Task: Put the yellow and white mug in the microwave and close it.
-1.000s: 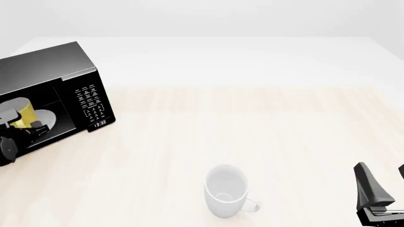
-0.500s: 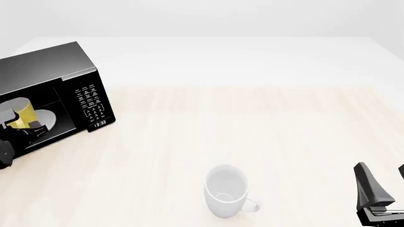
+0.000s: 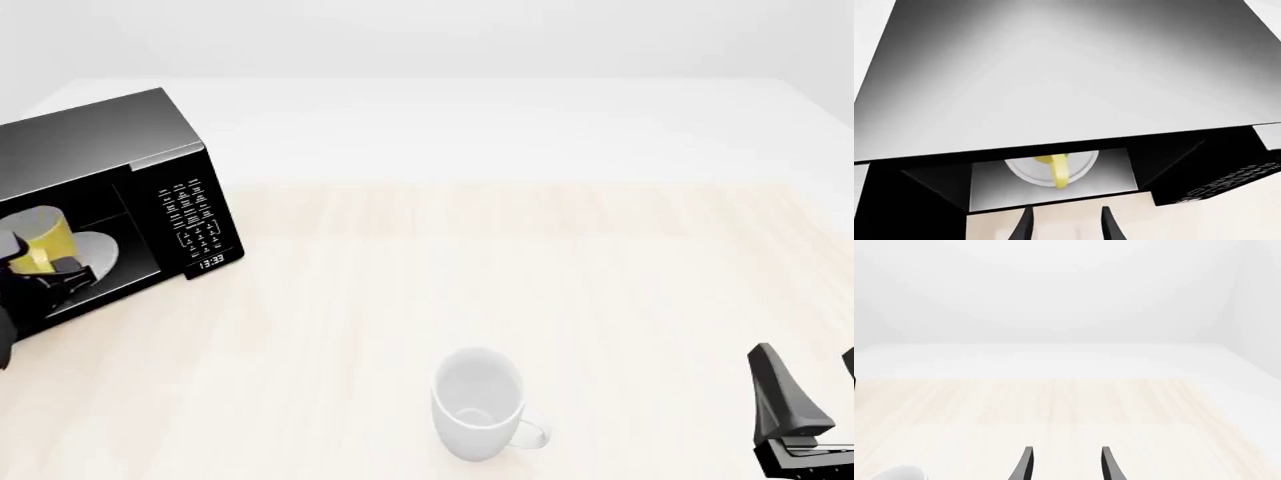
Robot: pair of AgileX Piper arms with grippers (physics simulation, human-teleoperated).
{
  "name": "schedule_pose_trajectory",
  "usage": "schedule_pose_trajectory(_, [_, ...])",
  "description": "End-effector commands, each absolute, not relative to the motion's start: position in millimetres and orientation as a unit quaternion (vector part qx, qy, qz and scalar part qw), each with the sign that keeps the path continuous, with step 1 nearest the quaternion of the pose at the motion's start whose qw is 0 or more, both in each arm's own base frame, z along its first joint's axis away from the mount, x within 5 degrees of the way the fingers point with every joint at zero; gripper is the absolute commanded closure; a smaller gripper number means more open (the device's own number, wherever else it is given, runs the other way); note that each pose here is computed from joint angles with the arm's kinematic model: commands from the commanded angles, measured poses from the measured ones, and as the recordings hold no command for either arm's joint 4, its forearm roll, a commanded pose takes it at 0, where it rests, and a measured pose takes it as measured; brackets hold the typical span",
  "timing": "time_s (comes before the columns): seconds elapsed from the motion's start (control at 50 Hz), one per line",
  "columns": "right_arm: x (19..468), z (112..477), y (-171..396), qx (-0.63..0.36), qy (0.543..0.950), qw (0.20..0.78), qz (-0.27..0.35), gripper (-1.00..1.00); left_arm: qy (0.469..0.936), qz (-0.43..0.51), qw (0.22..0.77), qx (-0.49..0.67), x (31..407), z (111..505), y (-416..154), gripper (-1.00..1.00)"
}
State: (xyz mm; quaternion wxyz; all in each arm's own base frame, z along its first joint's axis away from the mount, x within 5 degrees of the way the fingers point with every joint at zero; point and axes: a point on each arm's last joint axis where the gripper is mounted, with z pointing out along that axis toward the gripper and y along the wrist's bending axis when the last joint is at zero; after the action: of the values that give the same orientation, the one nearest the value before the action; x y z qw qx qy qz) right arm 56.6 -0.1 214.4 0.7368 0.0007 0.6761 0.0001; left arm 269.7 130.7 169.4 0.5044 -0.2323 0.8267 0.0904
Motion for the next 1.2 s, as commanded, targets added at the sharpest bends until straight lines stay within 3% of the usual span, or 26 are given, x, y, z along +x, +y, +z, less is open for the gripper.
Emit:
schedule_pose_trajectory(0.02, [56.6, 214.4, -0.1, 0.001, 0.676, 0.737, 0.0, -1.0, 0.824, 0.087, 0.51, -0.23, 257.9, 179.6, 121.9, -1.0])
schedule_pose_trajectory(0.74, [56.6, 214.4, -0.1, 0.001, 0.676, 0.737, 0.0, -1.0, 0.811, 0.101, 0.529, -0.231, 181.6, 223.1, 91.4, -1.0])
schedule_pose_trajectory(1.2, [56.6, 214.4, -0.1, 0.001, 0.676, 0.737, 0.0, -1.0, 0.804, 0.086, 0.552, -0.203, 167.8, 252.9, 71.3, -1.0])
